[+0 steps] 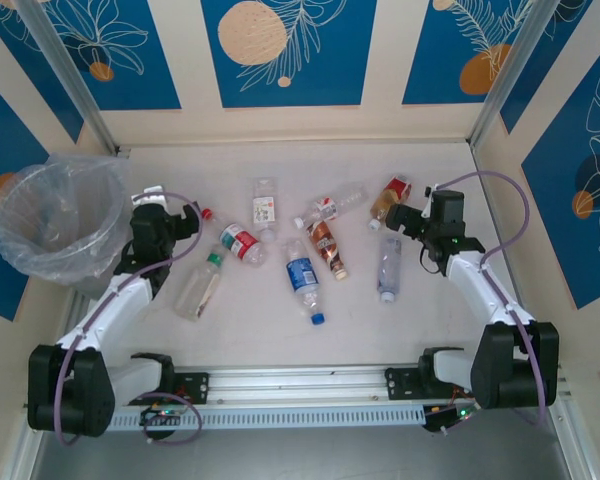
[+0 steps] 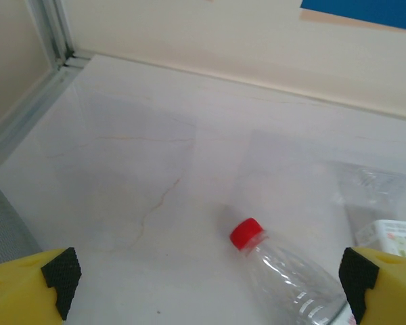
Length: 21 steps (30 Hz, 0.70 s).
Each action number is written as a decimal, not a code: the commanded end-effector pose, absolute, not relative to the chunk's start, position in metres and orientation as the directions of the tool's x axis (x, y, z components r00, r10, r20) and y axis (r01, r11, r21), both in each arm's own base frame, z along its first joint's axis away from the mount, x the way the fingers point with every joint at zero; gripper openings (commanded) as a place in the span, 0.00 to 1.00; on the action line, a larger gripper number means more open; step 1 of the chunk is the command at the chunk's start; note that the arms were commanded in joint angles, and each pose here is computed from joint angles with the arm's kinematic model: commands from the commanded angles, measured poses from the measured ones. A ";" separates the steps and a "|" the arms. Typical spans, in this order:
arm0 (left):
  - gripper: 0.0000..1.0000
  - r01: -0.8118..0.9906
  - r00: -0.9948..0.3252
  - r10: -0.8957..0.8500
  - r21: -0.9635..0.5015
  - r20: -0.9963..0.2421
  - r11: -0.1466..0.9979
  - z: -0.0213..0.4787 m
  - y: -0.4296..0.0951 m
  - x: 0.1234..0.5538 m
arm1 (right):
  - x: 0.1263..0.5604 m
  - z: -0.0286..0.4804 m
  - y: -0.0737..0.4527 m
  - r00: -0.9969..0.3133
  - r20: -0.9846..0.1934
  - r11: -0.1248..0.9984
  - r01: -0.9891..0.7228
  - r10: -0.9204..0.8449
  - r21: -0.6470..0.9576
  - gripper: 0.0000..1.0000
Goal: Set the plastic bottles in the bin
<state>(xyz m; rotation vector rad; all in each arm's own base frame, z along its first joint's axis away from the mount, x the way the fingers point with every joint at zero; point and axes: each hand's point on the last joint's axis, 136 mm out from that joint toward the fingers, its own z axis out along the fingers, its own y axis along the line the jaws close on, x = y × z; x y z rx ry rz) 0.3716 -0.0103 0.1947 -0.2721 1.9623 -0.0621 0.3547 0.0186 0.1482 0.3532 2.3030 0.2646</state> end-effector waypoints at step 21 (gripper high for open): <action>1.00 -0.133 -0.454 -0.430 -0.417 -0.781 0.899 0.190 -0.038 0.350 | 0.327 0.068 0.043 -0.964 -0.105 0.969 0.236 0.243 0.079 0.99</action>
